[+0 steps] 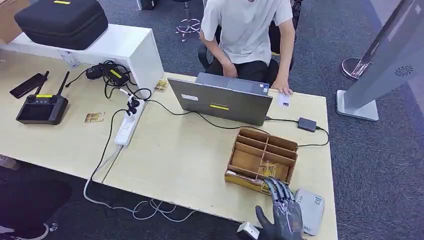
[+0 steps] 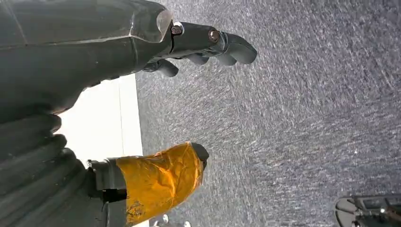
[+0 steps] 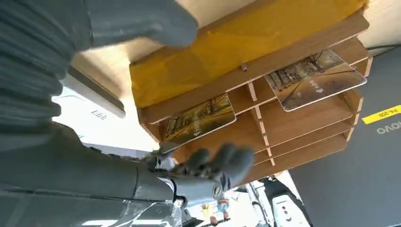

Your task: Pass the card to the sensor for recognition and then transmit it.

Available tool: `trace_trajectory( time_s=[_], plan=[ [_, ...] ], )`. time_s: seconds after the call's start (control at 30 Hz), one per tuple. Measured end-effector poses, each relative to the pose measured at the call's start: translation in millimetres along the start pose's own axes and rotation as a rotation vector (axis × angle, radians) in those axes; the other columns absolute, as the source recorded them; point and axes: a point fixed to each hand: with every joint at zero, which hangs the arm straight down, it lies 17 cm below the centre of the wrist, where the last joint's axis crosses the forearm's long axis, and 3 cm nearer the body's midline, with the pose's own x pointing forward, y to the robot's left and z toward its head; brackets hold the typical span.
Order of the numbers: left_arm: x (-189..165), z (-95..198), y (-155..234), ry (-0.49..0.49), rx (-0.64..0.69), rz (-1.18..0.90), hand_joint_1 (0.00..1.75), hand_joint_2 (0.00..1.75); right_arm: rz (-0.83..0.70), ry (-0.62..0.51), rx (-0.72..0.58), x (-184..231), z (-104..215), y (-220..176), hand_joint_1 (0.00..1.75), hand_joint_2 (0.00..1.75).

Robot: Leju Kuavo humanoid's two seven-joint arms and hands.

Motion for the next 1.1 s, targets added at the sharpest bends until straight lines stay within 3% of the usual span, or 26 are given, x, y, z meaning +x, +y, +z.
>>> trace_trajectory(
  time_s=[0.87,1.1],
  plan=[
    [5.0,-2.9,19.4,-0.049,0.069,0.021,0.00,1.75,-0.063,0.027,-0.036,-2.8,2.5,-6.4,1.75,1.75],
    [4.9,-3.3,20.9,-0.056,0.068,0.001,0.00,1.75,-0.046,-0.017,-0.107,0.2,-32.3,-40.0,1.75,1.75]
  ],
)
